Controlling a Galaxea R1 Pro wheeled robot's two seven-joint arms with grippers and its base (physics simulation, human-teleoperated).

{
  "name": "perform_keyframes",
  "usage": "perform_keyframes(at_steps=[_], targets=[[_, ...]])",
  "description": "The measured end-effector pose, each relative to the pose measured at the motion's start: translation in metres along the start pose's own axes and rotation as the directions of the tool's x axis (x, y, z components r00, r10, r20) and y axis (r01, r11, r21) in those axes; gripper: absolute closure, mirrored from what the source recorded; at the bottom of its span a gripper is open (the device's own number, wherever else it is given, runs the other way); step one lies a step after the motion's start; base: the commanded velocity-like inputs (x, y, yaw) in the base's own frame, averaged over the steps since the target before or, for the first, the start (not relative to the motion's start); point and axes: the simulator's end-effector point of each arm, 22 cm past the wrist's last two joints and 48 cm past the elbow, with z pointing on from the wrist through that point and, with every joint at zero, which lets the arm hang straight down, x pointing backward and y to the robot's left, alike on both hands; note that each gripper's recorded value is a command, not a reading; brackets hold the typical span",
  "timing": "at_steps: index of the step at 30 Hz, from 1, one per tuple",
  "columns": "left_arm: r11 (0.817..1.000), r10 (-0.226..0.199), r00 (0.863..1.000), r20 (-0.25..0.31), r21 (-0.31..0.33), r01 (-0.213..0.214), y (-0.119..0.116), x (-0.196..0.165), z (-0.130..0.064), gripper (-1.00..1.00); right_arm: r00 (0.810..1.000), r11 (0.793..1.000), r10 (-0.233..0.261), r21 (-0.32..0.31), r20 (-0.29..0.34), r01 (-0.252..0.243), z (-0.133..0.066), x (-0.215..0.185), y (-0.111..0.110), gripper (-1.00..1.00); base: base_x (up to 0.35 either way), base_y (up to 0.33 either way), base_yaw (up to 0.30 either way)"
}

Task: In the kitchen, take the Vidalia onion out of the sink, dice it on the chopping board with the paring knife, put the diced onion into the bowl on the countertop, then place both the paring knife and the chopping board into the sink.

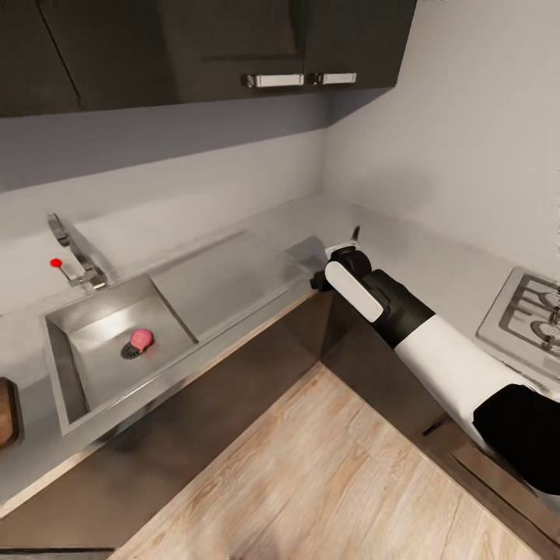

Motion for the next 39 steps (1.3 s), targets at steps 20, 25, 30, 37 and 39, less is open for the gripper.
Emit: perform_keyframes(at_steps=[20,25,30,37,39], targets=[[1.0,0.001,1.0,0.001,0.0,-0.001,0.0,0.0,0.0,-1.0,0.998,0.999,0.047,0.007,0.037,-0.047,0.004,-0.004,-0.004,-1.0,-0.229,0.0,0.0],[1.0,0.001,1.0,0.001,0.0,-0.001,0.0,0.0,0.0,-1.0,0.988,0.991,0.134,-0.024,0.08,-0.133,0.019,-0.001,0.001,-1.0,-0.008,0.0,0.0],[1.0,0.0,1.0,0.002,-0.001,0.0,0.001,0.0,0.0,-1.0,0.992,0.983,0.123,-0.145,0.042,-0.116,0.068,0.084,0.054,-1.0,-0.001,0.0,0.0],[1.0,0.0,1.0,0.002,-0.001,0.0,0.001,0.0,0.0,-1.0,0.998,0.953,0.046,-0.301,0.044,-0.031,0.1,0.334,0.138,-1.0,0.0,0.0,0.0],[1.0,0.0,1.0,0.001,0.0,0.0,0.0,0.0,0.0,-1.0,0.998,0.943,0.059,-0.33,0.028,-0.047,0.088,0.394,0.15,-1.0,0.0,0.0,0.0]])
